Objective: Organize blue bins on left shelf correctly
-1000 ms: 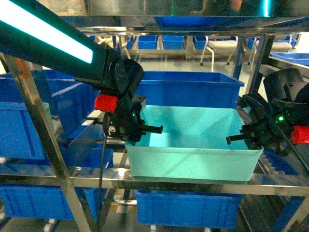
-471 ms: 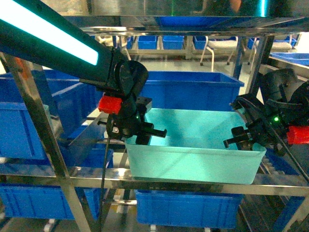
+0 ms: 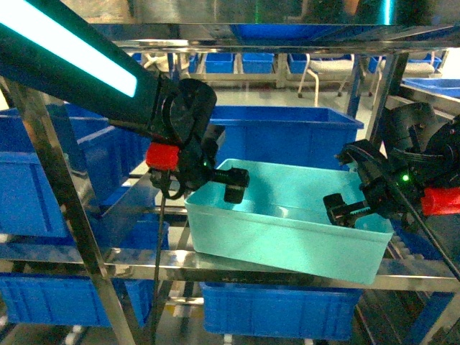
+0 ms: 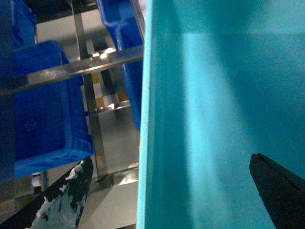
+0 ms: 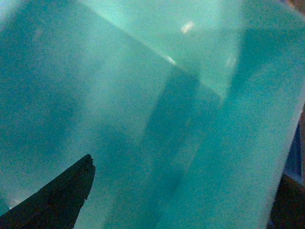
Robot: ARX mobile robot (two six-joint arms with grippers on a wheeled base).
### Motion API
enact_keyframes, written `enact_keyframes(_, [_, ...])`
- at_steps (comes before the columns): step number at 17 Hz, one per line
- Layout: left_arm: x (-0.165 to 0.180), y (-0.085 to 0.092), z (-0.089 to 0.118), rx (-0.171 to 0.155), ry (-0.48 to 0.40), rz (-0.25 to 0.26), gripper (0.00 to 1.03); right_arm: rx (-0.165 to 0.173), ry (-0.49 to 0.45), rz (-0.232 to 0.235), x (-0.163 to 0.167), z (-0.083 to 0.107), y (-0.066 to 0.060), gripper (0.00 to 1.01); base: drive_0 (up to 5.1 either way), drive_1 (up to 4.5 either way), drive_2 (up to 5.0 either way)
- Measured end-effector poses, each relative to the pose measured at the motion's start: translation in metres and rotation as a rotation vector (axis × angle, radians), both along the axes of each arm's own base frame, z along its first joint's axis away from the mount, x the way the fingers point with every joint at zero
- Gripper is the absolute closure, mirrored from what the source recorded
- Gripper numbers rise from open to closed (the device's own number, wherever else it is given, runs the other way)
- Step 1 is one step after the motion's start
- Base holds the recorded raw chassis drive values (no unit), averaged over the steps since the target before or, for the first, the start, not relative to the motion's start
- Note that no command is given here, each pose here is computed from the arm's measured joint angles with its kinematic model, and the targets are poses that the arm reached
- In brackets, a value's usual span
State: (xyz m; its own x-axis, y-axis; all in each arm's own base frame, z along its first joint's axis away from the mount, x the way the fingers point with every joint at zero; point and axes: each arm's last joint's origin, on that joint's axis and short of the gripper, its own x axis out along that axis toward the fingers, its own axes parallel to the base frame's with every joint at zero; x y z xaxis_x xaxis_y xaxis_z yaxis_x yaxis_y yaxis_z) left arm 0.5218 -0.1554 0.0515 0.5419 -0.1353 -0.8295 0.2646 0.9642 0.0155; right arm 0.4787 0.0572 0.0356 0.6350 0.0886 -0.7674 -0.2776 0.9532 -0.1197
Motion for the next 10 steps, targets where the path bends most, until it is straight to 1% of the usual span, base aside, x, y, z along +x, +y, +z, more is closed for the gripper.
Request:
enact_keyframes(1, [0.003,0.000,0.020,-0.040,-0.056,0.022,0.05,-0.002,-0.060,-0.013,0.003,0.002,0.000,0.03,0.0,0.00,0.0])
enact_keyframes(2, [-0.001,-0.004,0.022,-0.070,-0.072,0.037,0.05,0.019,-0.127,-0.042,0.003,0.013,-0.001,0.03,0.0,0.00,0.0])
enact_keyframes(3, [-0.016,-0.007,0.024,-0.114,-0.106,0.065,0.05,0.048,-0.252,-0.079,-0.011,0.032,-0.003,0.03,0.0,0.00,0.0])
enact_keyframes(4, [-0.018,-0.006,0.032,-0.127,-0.134,0.067,0.05,0.053,-0.278,-0.091,-0.016,0.036,-0.003,0.03,0.0,0.00,0.0])
enact_keyframes(9, [-0.025,-0.004,0.045,-0.143,-0.191,0.071,0.05,0.056,-0.318,-0.110,-0.027,0.040,-0.006,0.03,0.0,0.00,0.0])
enact_keyframes(10, [-0.028,-0.004,0.049,-0.146,-0.203,0.070,0.05,0.053,-0.333,-0.120,-0.032,0.042,-0.007,0.03,0.0,0.00,0.0])
